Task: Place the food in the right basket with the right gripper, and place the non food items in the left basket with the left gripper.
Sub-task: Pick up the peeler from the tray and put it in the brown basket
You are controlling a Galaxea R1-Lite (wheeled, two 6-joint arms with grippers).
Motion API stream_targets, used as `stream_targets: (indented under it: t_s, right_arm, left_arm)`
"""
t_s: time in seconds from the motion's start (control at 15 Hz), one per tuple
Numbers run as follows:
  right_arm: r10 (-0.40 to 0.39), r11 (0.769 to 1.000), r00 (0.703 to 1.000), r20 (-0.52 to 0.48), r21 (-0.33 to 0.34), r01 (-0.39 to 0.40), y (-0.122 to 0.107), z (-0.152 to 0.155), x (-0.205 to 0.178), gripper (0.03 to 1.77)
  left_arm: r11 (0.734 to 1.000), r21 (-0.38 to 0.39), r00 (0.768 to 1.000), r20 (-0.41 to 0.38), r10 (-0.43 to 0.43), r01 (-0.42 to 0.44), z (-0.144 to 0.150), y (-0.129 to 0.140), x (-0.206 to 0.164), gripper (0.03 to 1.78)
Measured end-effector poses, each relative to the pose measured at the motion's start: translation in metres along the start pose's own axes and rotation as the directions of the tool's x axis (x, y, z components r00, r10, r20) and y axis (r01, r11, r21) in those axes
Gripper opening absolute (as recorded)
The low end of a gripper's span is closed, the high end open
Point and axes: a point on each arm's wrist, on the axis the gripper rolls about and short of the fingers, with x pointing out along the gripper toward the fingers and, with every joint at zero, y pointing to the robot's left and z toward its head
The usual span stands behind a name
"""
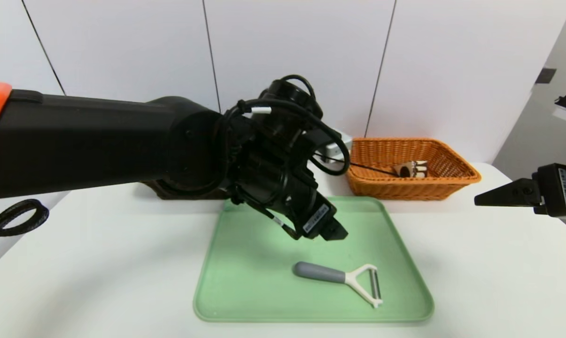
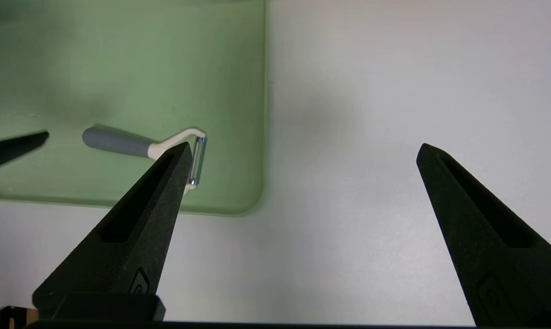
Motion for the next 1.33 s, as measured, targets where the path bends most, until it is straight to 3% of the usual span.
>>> stream_targets:
  t_s: [0.33, 0.53, 0.8, 1.33]
  right_arm:
    - [-0.002, 1.000, 1.000, -0.006, 0.002, 0.002, -0.001, -0.002, 0.000, 1.70]
    - [-0.004, 1.000, 1.000, -0.009, 0.005, 0.004, -0.001, -0.003, 0.001, 1.70]
    - [-0.003, 1.000, 1.000, -0.011, 0.019, 0.003, -0.001, -0.004, 0.001, 1.70]
    - [-0.004, 1.000, 1.000, -0.010, 0.021, 0.004, -0.002, -0.005, 0.000, 1.70]
  left_arm:
    - [0.975, 0.188, 0.993, -0.051, -0.107, 0.115, -0.013, -0.012, 0.007, 1.67]
    - [0.947, 0.249, 0.979, -0.071, -0.189, 0.201, -0.020, -0.015, 0.012, 1.68]
    - [0.927, 0.245, 0.959, -0.086, -0.270, 0.283, -0.026, -0.016, 0.021, 1.69]
    - [0.921, 0.238, 0.949, -0.134, -0.284, 0.309, -0.041, -0.014, 0.057, 1.69]
